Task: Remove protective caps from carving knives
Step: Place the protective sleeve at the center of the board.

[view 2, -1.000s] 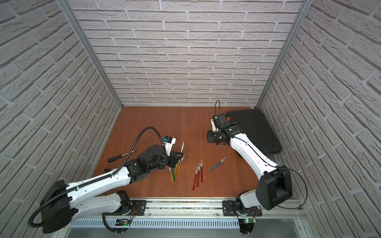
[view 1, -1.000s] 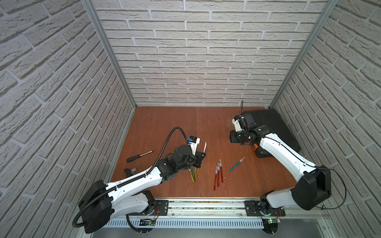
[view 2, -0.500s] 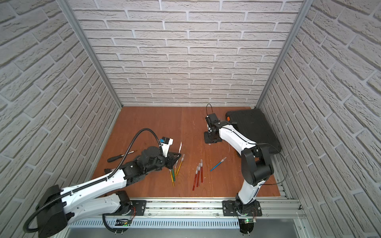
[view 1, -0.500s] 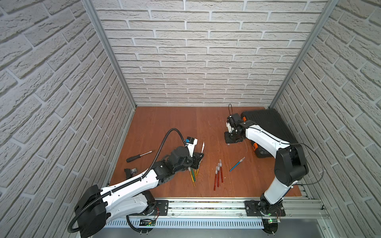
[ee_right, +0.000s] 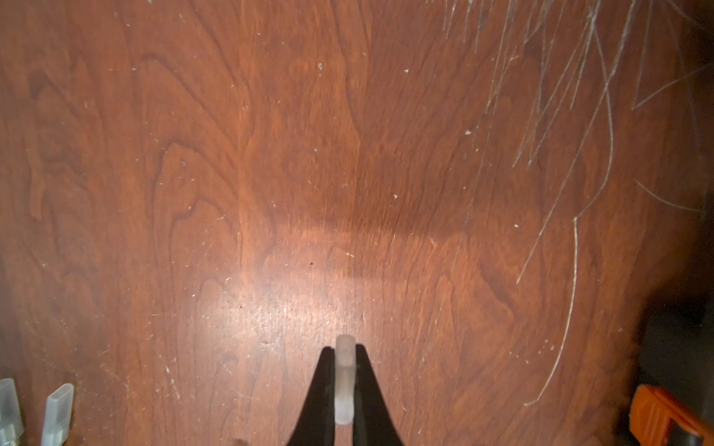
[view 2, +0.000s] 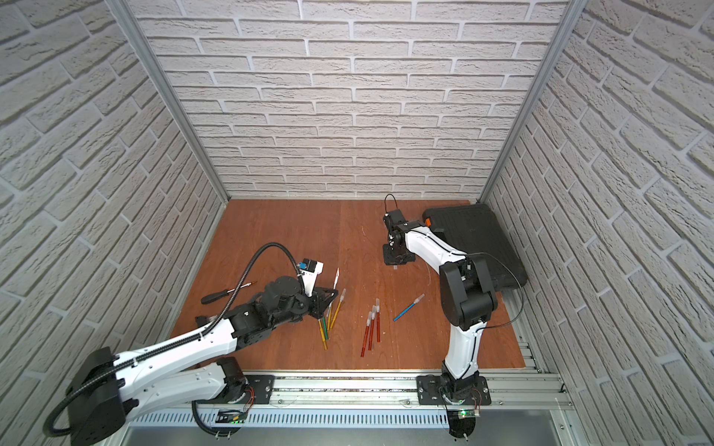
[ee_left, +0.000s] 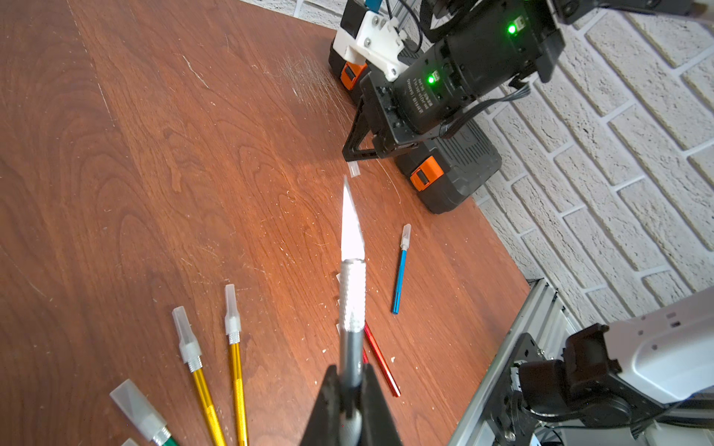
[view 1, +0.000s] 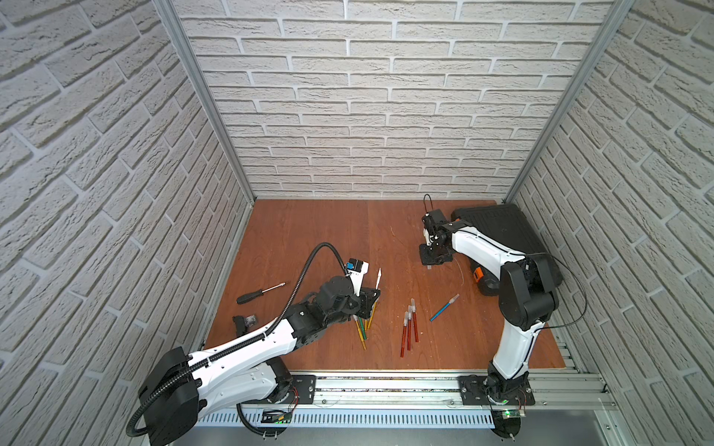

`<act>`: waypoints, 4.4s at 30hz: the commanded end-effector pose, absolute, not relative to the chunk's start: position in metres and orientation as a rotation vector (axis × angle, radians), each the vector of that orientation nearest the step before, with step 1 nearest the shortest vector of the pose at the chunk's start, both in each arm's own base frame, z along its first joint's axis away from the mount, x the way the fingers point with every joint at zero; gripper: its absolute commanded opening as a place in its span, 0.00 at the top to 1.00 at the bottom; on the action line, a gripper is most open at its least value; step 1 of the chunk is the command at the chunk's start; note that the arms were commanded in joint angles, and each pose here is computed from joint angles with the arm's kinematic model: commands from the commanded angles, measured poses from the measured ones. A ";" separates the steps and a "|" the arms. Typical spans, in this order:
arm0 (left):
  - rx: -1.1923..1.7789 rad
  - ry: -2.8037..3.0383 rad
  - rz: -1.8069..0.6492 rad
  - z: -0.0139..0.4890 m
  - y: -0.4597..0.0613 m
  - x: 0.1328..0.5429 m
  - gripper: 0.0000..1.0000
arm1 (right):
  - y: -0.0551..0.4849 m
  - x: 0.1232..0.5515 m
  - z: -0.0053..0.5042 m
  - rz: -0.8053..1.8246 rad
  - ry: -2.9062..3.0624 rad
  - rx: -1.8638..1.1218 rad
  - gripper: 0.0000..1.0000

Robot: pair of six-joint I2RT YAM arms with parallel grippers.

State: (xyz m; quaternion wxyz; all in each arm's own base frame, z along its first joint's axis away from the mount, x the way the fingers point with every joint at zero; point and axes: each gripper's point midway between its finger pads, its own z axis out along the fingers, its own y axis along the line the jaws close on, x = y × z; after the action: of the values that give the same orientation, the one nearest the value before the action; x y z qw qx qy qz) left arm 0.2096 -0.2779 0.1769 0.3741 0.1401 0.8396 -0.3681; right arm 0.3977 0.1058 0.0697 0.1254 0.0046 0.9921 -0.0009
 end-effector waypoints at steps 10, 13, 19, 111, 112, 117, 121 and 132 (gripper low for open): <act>0.324 2.139 -0.926 0.180 -0.273 0.213 1.00 | 0.101 0.404 0.053 -0.035 2.919 0.022 0.96; 0.319 2.143 -0.920 0.177 -0.271 0.214 1.00 | 0.098 0.405 0.051 -0.044 2.921 0.033 0.95; 0.319 2.142 -0.903 0.179 -0.268 0.215 1.00 | 0.096 0.402 0.036 -0.068 2.955 0.043 0.95; 0.287 2.153 -0.931 0.167 -0.263 0.212 1.00 | 0.119 0.395 0.060 0.126 2.860 0.037 0.84; 0.286 2.153 -0.933 0.167 -0.264 0.212 1.00 | 0.119 0.395 0.061 0.127 2.857 0.035 0.85; 0.287 2.155 -0.935 0.167 -0.264 0.212 1.00 | 0.122 0.395 0.066 0.165 2.834 0.025 0.86; 0.285 2.152 -0.938 0.168 -0.263 0.211 1.00 | 0.122 0.394 0.077 0.172 2.801 0.007 0.82; 0.283 2.153 -0.941 0.169 -0.264 0.211 1.00 | 0.154 0.372 0.112 0.521 2.772 -0.095 0.79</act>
State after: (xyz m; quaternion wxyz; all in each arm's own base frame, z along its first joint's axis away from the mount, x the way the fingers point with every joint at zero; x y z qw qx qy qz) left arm 0.2090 -0.2605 0.1583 0.3647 0.1148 0.8554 -0.3495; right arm 0.3832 0.1364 0.0955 0.1621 -0.0099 0.9797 0.1177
